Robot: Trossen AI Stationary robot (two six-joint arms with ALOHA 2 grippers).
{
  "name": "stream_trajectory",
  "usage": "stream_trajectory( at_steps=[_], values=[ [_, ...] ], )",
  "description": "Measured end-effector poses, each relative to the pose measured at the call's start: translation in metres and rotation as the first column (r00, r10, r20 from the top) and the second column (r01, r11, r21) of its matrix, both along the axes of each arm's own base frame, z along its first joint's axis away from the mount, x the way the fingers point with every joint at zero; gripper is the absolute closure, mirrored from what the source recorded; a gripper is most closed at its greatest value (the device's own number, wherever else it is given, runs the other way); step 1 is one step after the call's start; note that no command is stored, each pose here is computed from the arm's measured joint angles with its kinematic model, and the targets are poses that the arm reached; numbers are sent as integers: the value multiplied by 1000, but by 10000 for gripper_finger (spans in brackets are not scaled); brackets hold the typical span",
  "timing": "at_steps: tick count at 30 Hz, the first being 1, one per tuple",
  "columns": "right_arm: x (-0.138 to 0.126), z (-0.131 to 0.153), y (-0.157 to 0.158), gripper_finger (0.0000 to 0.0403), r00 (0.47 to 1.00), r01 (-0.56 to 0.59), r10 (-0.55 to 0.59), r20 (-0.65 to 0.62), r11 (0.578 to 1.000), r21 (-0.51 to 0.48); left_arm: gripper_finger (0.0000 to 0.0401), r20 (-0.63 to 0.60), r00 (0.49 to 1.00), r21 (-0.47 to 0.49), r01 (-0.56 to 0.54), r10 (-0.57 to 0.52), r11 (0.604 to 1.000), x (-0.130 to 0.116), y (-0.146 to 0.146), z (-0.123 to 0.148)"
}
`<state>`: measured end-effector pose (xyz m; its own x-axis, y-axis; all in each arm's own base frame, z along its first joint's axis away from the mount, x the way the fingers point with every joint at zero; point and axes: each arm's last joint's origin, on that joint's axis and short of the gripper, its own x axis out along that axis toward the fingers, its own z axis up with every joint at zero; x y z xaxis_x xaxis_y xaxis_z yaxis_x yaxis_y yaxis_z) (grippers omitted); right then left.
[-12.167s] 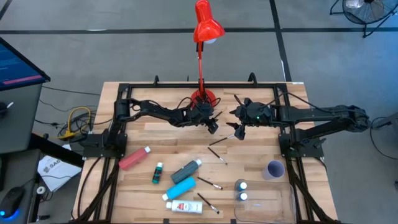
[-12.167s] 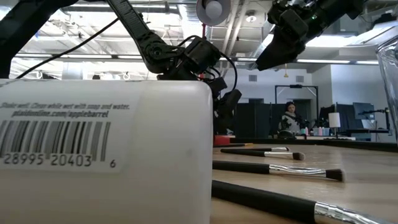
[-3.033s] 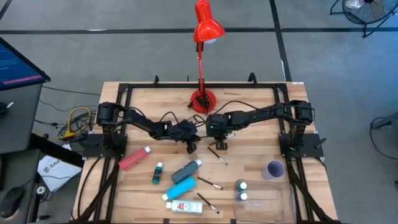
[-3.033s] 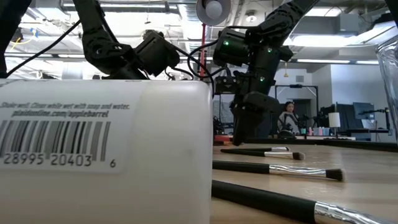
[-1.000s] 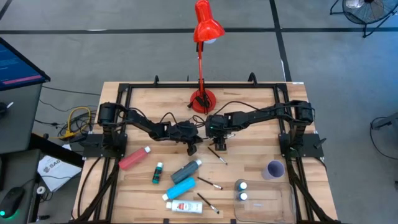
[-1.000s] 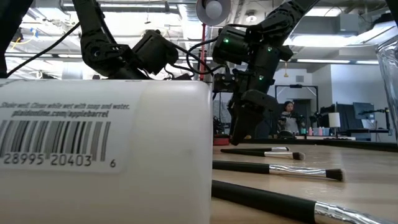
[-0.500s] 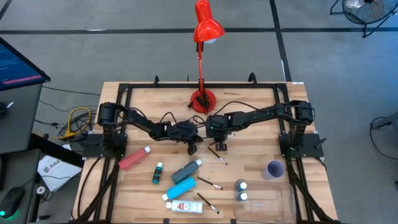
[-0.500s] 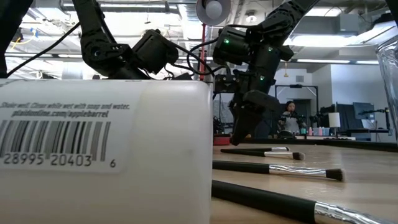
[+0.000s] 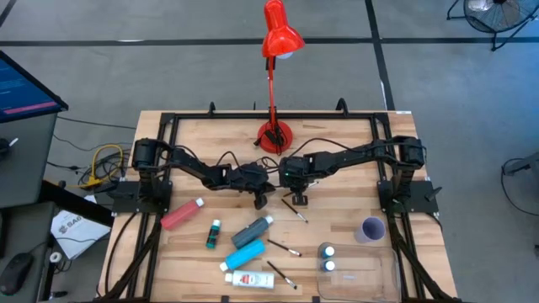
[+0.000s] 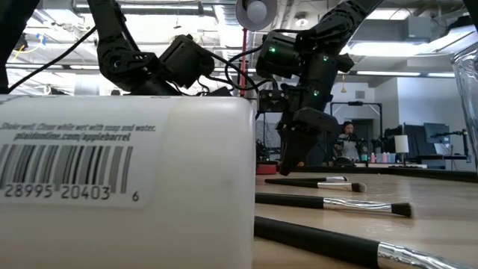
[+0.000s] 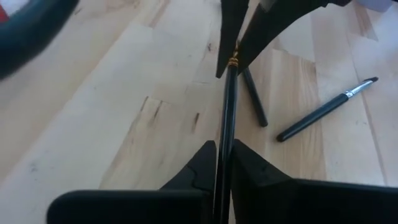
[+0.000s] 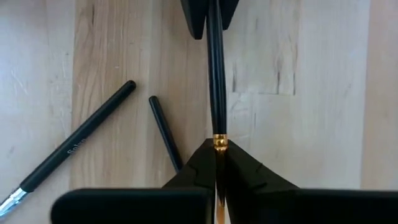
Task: Pick & Place Paint Supplies
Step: Put the black gold paint brush into the purple cup
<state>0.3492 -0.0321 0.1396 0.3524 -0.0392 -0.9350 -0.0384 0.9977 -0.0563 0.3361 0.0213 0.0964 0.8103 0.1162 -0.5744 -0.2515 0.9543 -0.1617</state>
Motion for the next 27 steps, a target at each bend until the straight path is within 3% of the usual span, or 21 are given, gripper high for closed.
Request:
stream_trajectory(
  at_steps=[4,9,16,27],
  values=[
    [-3,-1,0,400,999,19,-18,-28,1000,8,364,-5,1000,4,-12,12,1000,0,0,0],
    [-5,1,0,401,997,39,-38,-71,999,11,302,-4,1000,4,-14,14,1000,0,0,0],
    [-1,22,3,402,984,91,-95,-149,995,-37,225,1,997,30,-76,76,997,0,2,0],
    [-3,49,10,402,950,118,-124,-285,992,-40,194,45,993,37,-110,109,993,-9,3,19]
  ],
)
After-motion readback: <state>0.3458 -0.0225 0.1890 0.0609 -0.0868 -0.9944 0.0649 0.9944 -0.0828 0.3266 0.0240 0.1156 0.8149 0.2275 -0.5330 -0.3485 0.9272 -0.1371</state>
